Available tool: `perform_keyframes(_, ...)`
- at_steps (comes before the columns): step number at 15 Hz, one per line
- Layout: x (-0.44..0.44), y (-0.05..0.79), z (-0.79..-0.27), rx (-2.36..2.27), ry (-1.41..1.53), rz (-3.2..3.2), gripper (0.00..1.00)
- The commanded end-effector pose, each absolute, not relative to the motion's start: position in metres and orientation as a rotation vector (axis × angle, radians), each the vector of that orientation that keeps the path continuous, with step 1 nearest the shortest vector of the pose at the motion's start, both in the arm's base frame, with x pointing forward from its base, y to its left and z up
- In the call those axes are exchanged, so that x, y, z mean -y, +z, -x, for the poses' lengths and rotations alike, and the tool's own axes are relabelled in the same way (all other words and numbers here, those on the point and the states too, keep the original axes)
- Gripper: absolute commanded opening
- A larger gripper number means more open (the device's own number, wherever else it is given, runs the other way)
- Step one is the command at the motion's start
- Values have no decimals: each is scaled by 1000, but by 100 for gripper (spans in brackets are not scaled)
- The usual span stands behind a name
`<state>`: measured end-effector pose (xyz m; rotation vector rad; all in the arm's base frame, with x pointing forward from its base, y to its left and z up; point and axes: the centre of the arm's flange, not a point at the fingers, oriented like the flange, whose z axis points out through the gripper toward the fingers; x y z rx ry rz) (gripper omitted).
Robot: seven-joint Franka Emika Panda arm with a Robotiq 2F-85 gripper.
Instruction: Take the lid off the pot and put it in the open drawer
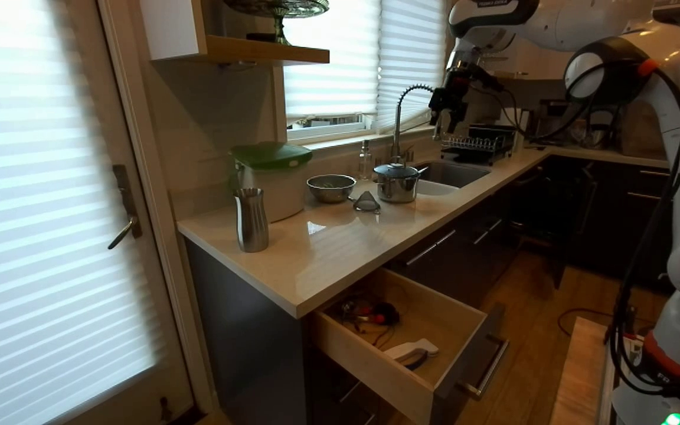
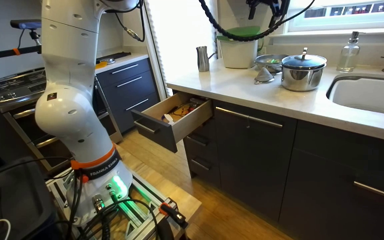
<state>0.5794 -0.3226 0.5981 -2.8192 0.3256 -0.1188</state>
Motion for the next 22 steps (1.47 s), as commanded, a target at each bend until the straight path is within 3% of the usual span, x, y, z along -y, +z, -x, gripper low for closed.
perform_keyframes(1, 342, 592, -621, -156, -349, 2881, 100)
perform_keyframes(5, 367, 566, -681, 58, -564, 2970, 100)
perform_keyframes(8, 395, 528, -717, -60, -592, 2949, 100)
perform_keyframes(9, 357, 534, -672, -14, -571, 2956, 100)
perform_keyframes(14, 358, 530, -676, -11, -583, 2960, 100)
perform_keyframes(18, 369, 516, -695, -1, -972, 3046, 100)
perform_keyframes(22, 377, 486, -712, -3, -986, 3035, 100)
